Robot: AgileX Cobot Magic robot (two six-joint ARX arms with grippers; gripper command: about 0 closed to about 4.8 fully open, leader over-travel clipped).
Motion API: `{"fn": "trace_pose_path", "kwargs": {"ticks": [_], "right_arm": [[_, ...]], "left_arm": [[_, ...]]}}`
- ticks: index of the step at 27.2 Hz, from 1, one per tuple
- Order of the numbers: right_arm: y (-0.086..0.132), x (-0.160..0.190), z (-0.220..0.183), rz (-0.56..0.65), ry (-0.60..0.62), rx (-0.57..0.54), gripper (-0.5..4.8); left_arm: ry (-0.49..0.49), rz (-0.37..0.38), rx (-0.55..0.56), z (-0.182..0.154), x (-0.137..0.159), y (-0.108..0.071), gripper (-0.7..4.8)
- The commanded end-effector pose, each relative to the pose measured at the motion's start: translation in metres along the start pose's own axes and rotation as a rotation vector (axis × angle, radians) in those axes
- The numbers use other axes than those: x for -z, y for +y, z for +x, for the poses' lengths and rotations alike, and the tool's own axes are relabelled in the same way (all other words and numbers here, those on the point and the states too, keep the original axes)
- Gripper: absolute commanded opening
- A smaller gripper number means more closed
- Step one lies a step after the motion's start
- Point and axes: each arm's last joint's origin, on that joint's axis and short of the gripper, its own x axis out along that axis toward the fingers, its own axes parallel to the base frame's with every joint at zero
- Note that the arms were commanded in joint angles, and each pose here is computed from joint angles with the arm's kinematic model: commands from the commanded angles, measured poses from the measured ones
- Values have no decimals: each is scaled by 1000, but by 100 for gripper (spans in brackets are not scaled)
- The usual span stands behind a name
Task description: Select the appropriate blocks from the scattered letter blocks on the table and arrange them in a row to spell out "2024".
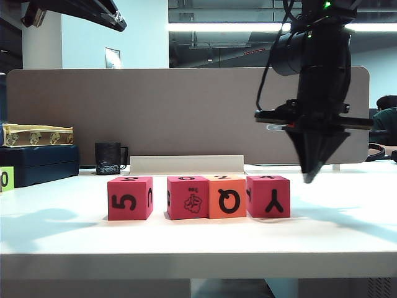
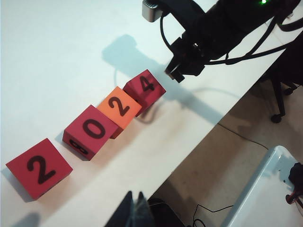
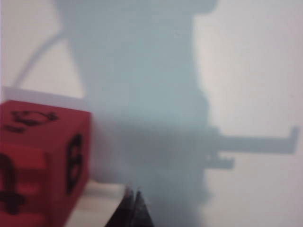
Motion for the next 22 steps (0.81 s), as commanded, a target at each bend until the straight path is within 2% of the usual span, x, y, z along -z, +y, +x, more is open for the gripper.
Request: {"fn": "trace_pose_path", "kwargs": {"ticks": [1,5,10,14,16,20,21,22], "right_arm": [[4,-3,1,-10,-37,-55,-2],[10,-6,8,-12,-30,-125,-1],[14,-7,14,-20,-23,-132,-2],[18,-10,13,-31,-46,-214,-2],[19,-10,12,-32,-49,-218,-1],[16,-11,9,-28,-79,-135,-2],[16,-11,7,-29,-83,-133,-2],[16,-11,7,-29,-80,-140,-2]], "left_arm": [[-13,15,5,-2,-1,-1,-6],[-12,15,5,-2,-1,-1,-6],[-13,14,4,-2,-1,-1,-6],[-12,14,4,-2,-1,-1,-6],[-12,14,-8,-2,-1,-1,-6],[-15,12,-165,-2,-1,4,-6],[-14,10,-225,-3,-1,6,-6],[-13,9,-239,-3,-1,6,-6]]}}
